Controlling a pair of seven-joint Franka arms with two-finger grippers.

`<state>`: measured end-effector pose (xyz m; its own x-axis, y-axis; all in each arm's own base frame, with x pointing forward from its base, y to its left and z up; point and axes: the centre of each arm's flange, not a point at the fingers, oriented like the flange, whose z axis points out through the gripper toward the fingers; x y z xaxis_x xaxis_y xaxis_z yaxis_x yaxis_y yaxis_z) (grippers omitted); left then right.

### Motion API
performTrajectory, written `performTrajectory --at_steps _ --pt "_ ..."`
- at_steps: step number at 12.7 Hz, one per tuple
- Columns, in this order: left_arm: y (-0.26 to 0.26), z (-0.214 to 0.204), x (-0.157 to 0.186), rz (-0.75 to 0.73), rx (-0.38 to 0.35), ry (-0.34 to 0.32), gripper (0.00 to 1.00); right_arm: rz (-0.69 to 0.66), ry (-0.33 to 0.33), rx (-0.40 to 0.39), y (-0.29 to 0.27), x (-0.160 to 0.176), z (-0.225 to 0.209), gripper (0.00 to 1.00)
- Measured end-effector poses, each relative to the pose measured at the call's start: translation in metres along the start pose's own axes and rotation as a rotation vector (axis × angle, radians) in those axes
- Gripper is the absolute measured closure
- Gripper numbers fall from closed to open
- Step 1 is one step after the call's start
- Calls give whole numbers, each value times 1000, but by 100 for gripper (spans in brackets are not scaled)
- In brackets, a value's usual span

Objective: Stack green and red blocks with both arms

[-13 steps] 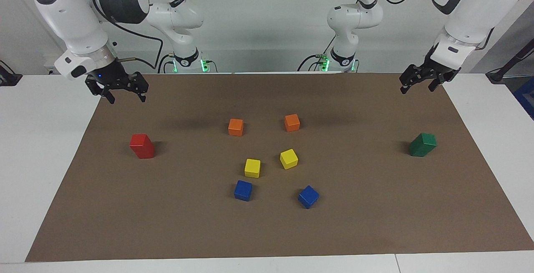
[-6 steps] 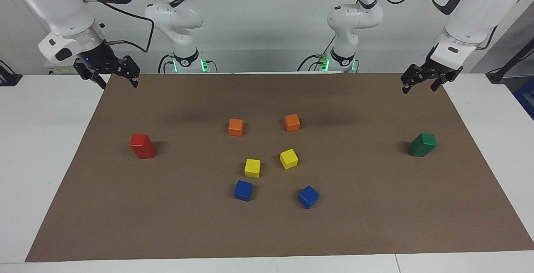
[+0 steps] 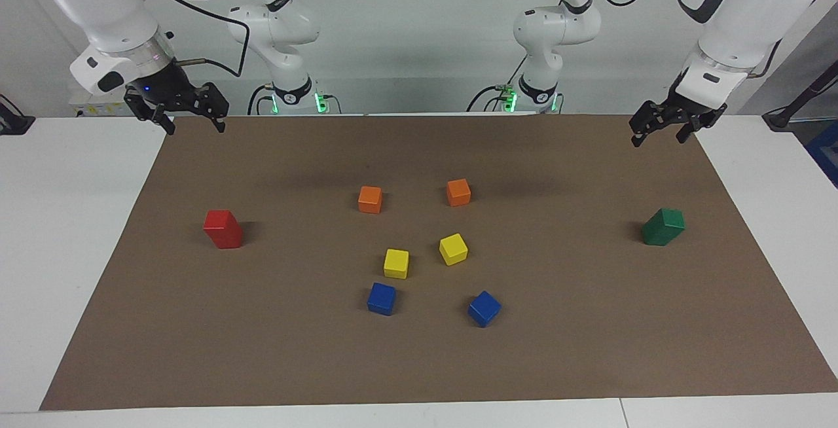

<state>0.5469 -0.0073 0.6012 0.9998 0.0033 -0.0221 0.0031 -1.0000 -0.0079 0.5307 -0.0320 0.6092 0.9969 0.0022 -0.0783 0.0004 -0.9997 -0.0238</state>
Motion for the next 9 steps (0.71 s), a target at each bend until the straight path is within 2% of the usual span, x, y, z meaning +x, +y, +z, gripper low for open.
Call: performTrajectory --at_steps 9 --pt "1 -1 0 2 0 2 0 20 2 0 11 0 -1 0"
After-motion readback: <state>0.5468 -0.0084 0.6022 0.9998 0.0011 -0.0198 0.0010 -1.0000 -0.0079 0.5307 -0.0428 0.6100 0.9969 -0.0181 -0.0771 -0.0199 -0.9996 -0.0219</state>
